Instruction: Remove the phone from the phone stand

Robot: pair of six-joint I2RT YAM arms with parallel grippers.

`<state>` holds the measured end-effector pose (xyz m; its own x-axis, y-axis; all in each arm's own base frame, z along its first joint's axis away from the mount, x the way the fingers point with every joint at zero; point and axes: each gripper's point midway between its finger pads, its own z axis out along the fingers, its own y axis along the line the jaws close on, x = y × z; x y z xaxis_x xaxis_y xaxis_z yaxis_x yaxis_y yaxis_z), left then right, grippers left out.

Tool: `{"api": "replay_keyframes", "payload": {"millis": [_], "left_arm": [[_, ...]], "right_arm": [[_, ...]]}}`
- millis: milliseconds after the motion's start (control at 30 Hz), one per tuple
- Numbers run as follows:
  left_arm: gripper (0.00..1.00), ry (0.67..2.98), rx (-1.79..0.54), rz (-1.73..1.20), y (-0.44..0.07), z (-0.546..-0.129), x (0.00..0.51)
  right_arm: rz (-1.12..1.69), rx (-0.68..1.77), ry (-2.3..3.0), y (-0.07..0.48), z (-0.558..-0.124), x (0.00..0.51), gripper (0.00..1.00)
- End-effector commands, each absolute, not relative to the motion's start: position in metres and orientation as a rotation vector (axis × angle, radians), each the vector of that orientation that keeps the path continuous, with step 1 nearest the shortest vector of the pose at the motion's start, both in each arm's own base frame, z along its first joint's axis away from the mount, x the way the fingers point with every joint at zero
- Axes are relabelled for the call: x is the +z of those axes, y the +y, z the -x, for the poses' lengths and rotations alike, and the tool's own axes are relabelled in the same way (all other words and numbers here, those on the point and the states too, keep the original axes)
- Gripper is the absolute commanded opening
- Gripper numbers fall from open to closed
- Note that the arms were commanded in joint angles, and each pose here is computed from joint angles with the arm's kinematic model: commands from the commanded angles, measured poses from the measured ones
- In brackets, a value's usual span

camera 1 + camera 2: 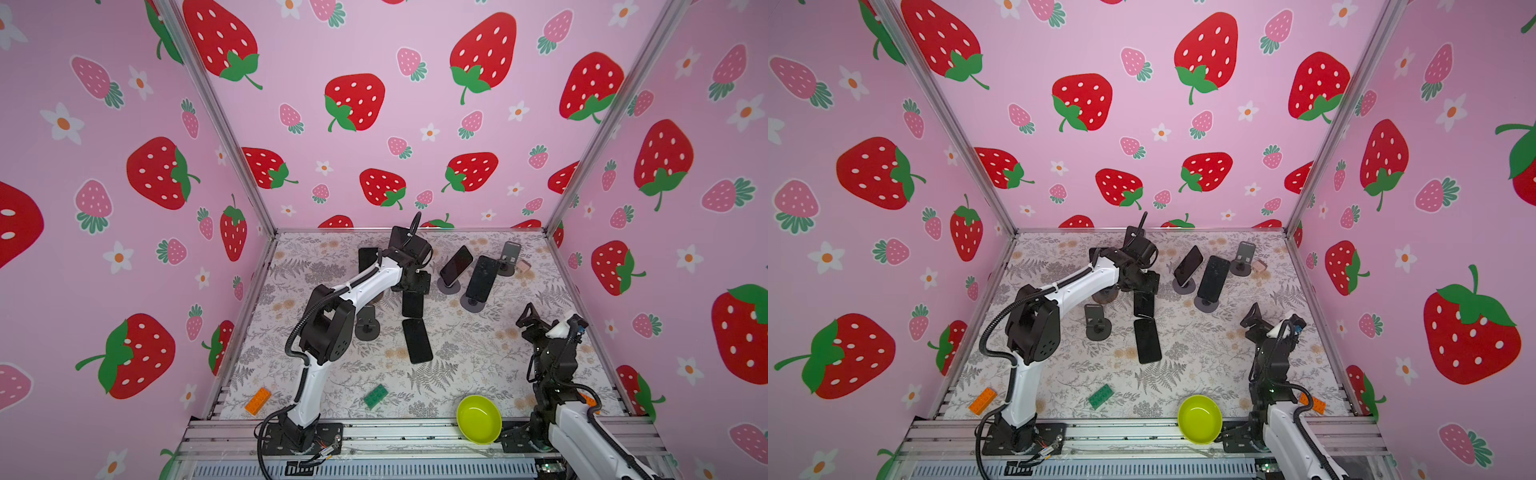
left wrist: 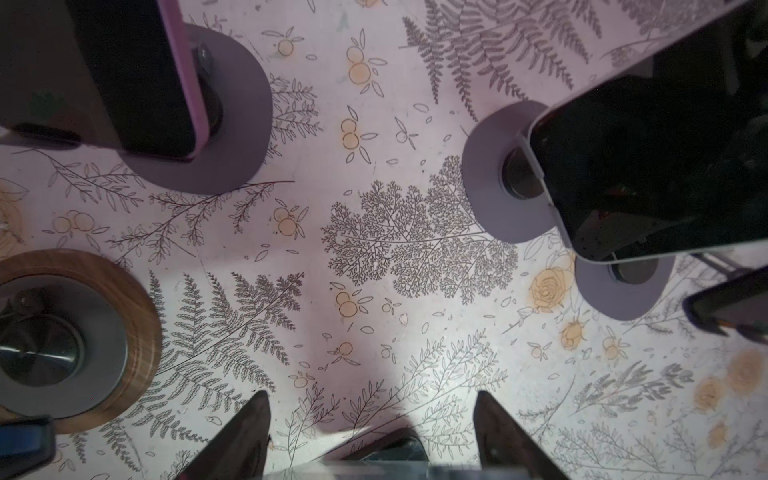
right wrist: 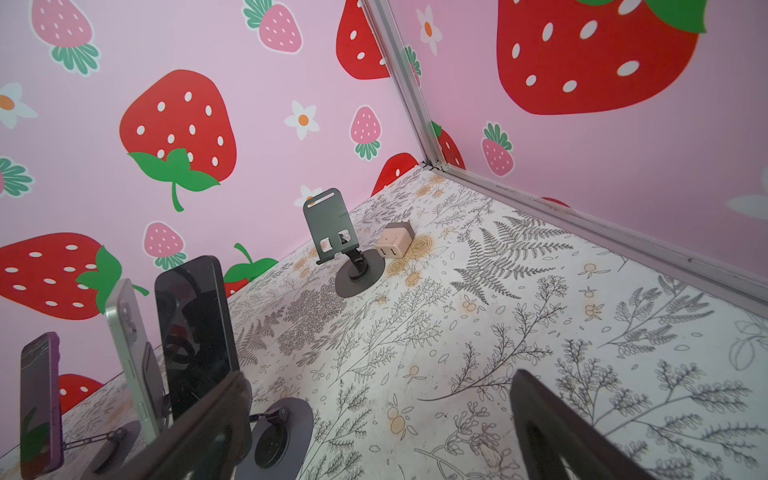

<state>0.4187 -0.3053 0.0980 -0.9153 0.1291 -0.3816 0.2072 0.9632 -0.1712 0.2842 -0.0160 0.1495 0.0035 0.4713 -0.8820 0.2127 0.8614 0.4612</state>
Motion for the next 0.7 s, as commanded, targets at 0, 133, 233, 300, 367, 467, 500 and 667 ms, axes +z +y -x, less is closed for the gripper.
{"api": "replay_keyframes", "payload": {"millis": [0, 133, 233, 300, 367, 467, 500, 667], "left_arm": [[0.63, 2.686, -0.3, -0.126, -0.308, -0.437, 0.118], [0.64, 2.681, -0.265, -0.055, -0.305, -0.444, 0.112], [0.64, 2.683, -0.262, -0.022, -0.304, -0.446, 0.108], [0.64, 2.679, -0.229, -0.017, -0.302, -0.446, 0.105], [0.64, 2.677, -0.207, -0.01, -0.3, -0.445, 0.1], [0.64, 2.695, -0.209, -0.015, -0.3, -0.441, 0.093], [0.64, 2.702, -0.203, -0.021, -0.3, -0.439, 0.091], [0.64, 2.725, -0.155, -0.027, -0.289, -0.43, 0.082]], "right_arm": [[-0.586, 0.205, 1.596, -0.021, -0.28, 0.137, 1.0], [-0.586, 0.204, 1.593, -0.021, -0.28, 0.138, 1.0], [-0.585, 0.205, 1.594, -0.021, -0.279, 0.138, 1.0], [-0.586, 0.206, 1.59, -0.021, -0.279, 0.138, 1.0], [-0.585, 0.204, 1.589, -0.021, -0.279, 0.139, 1.0], [-0.587, 0.204, 1.591, -0.021, -0.279, 0.138, 1.0], [-0.587, 0.206, 1.59, -0.021, -0.279, 0.138, 1.0], [-0.59, 0.2, 1.595, -0.022, -0.28, 0.138, 1.0]]}}
